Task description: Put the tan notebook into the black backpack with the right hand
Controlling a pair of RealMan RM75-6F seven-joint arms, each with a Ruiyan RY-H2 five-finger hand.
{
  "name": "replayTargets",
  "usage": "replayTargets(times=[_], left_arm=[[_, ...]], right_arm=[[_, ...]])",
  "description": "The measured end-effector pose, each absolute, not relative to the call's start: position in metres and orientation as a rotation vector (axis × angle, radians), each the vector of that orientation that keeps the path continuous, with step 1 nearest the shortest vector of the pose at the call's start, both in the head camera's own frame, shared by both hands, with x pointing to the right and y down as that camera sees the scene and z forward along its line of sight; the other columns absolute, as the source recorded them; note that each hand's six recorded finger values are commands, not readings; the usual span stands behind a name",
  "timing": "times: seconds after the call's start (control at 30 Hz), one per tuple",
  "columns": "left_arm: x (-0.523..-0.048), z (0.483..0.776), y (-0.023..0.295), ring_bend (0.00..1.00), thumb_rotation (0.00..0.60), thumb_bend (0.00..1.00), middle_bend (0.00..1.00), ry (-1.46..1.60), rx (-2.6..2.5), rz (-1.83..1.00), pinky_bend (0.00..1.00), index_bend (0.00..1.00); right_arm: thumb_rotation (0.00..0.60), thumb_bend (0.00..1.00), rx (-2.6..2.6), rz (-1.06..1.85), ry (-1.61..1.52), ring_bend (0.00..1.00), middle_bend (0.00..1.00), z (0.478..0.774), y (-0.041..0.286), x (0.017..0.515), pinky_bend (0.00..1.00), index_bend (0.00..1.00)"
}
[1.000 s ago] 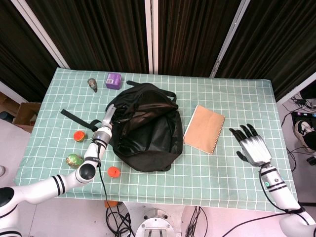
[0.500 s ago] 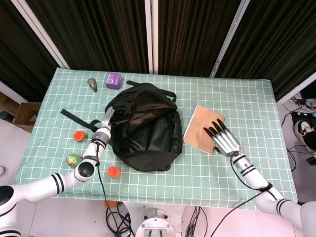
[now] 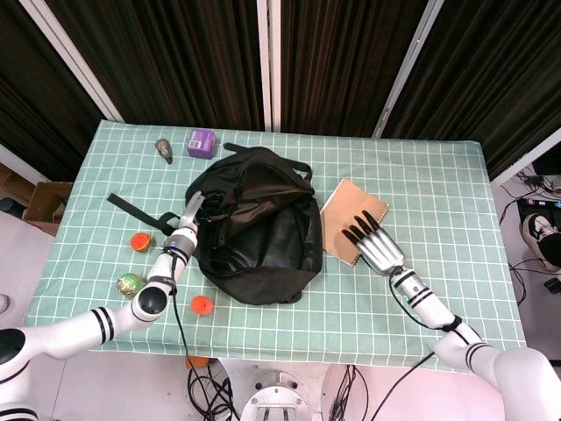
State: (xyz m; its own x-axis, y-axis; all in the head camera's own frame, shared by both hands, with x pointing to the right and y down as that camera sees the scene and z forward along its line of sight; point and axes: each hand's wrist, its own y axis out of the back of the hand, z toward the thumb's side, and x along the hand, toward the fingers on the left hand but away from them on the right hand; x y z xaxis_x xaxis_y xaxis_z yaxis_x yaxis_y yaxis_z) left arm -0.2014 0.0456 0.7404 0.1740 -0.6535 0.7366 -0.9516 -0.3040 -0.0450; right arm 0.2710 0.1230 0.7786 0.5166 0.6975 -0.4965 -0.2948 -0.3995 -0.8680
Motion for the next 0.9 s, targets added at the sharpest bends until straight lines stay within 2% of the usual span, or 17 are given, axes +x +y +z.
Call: replayTargets(times=[0.27, 0.4, 0.57, 0.7, 0.8, 0.9], left_arm=[[-0.2, 0.737, 0.046, 0.71, 0.6, 0.49, 0.74, -1.51, 2.032, 0.922, 0.54, 0.65], [-0.2, 0.734, 0.046, 0.71, 0.6, 0.49, 0.74, -1.51, 2.034, 0.914, 0.54, 0.65], [-0.202, 0.732, 0.046, 0.71, 0.6, 0.49, 0.74, -1.511, 2.036, 0.91, 0.54, 0.65], [-0.203, 0.731, 0.045, 0.71, 0.6, 0.49, 0.74, -1.515, 2.031, 0.907, 0.54, 0.65], [-0.203, 0.731, 0.045, 0.71, 0.6, 0.49, 0.74, -1.515, 2.024, 0.9, 0.54, 0.65], [-0.204, 0.731, 0.044, 0.71, 0.6, 0.49, 0.74, -1.513, 2.018, 0.893, 0.54, 0.65]], right_arm=[[0.6, 0.34, -1.645, 1.075, -0.42, 0.09, 0.3, 0.787, 0.111, 0.238, 0.14, 0.3], [0.6, 0.39, -1.63, 1.04, -0.505, 0.1, 0.31, 0.781, 0.099, 0.221, 0.17, 0.3], [0.6, 0.5, -1.61, 1.017, -0.564, 0.13, 0.33, 0.776, 0.089, 0.207, 0.23, 0.31], [0.6, 0.53, -1.602, 1.038, -0.543, 0.14, 0.35, 0.781, 0.089, 0.205, 0.26, 0.33], [0.6, 0.54, -1.593, 1.054, -0.523, 0.15, 0.38, 0.786, 0.09, 0.199, 0.28, 0.38], [0.6, 0.57, -1.579, 1.065, -0.529, 0.21, 0.45, 0.788, 0.09, 0.193, 0.33, 0.5]])
